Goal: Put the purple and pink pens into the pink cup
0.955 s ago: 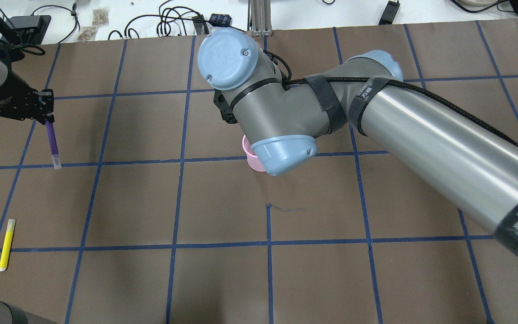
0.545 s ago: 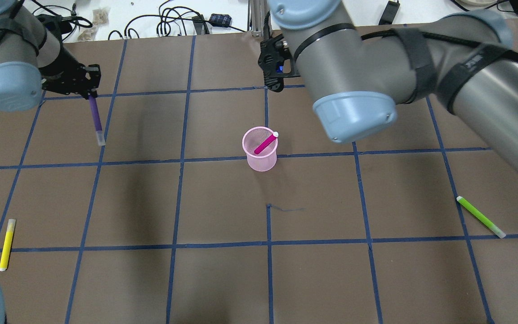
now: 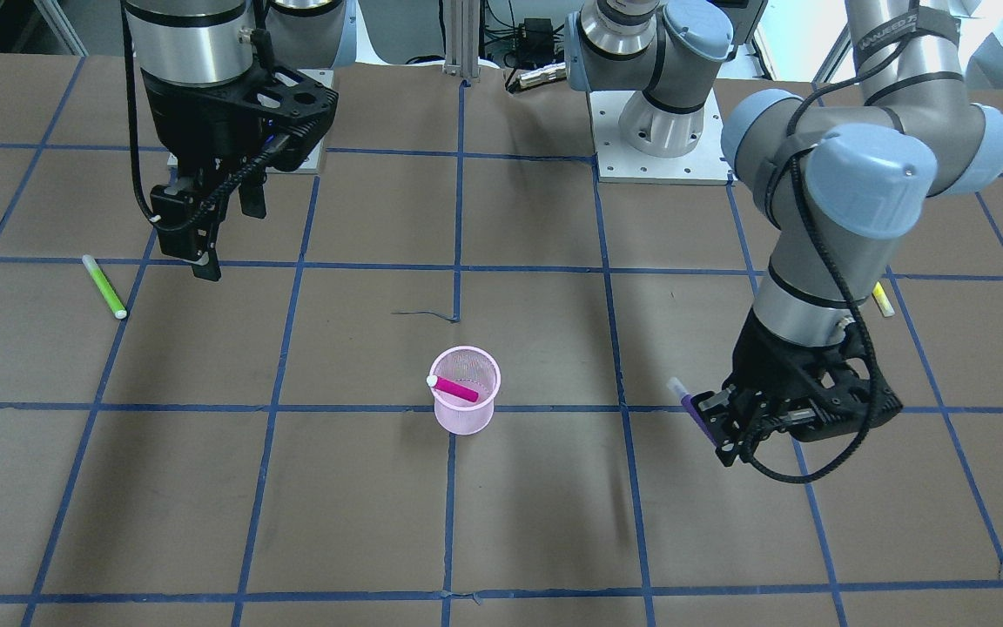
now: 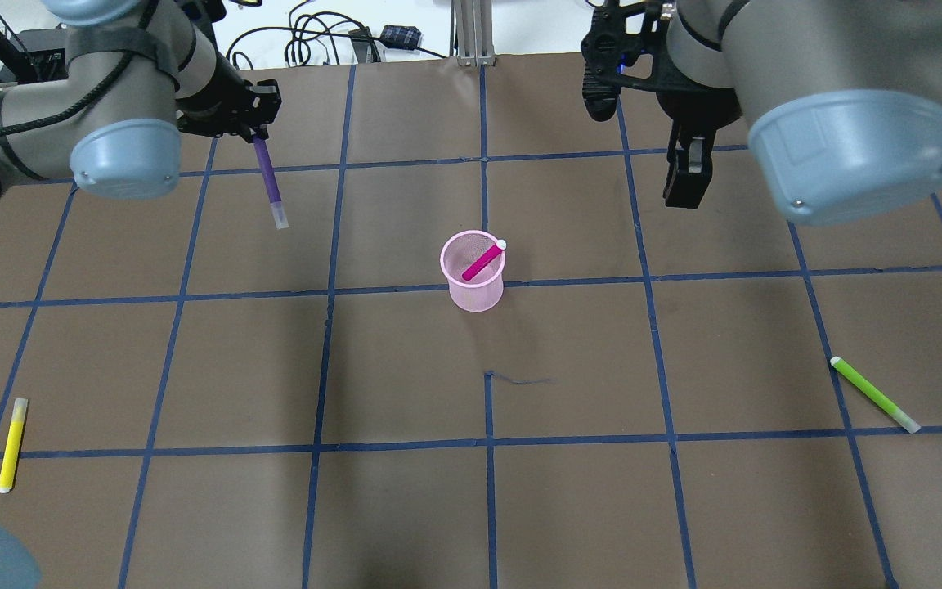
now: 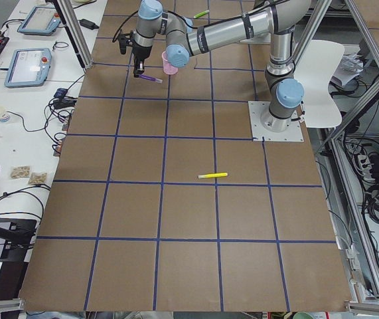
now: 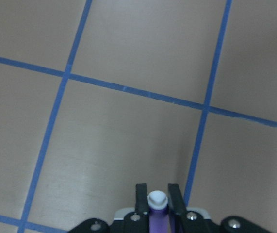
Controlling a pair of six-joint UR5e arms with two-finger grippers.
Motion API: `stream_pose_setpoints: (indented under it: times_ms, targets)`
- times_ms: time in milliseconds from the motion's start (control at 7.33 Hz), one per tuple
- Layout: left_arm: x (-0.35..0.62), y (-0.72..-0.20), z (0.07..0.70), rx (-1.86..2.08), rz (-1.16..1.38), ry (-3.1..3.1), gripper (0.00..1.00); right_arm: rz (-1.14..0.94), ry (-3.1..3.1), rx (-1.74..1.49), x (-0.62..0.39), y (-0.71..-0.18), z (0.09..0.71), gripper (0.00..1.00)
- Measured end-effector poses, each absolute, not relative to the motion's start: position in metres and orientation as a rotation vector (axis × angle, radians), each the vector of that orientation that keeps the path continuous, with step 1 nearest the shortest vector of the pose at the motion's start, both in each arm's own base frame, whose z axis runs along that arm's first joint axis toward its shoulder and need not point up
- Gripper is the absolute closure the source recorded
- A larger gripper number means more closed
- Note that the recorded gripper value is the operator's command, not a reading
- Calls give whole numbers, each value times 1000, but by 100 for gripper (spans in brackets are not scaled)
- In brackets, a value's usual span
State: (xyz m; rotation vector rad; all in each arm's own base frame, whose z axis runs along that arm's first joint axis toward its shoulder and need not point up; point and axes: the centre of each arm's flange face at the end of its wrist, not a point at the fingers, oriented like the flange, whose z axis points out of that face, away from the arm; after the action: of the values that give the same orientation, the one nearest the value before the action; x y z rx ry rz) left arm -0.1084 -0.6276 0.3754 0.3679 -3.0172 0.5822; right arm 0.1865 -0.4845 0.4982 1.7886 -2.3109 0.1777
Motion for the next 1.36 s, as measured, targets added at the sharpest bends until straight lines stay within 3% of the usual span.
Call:
stream_pose_setpoints:
  times_ms: [545,1091,1364]
  targets:
    - [-238,-597,373,428,631,-2893,100,254,-2634,1449,179,-479,504,0]
    - [-280,-566,344,415,763,-2783,100,297,-2997,673,180,-478,503,0]
    - [-290,-558,336,399,784,-2802,100,213,-3067,444,180,-472,498,0]
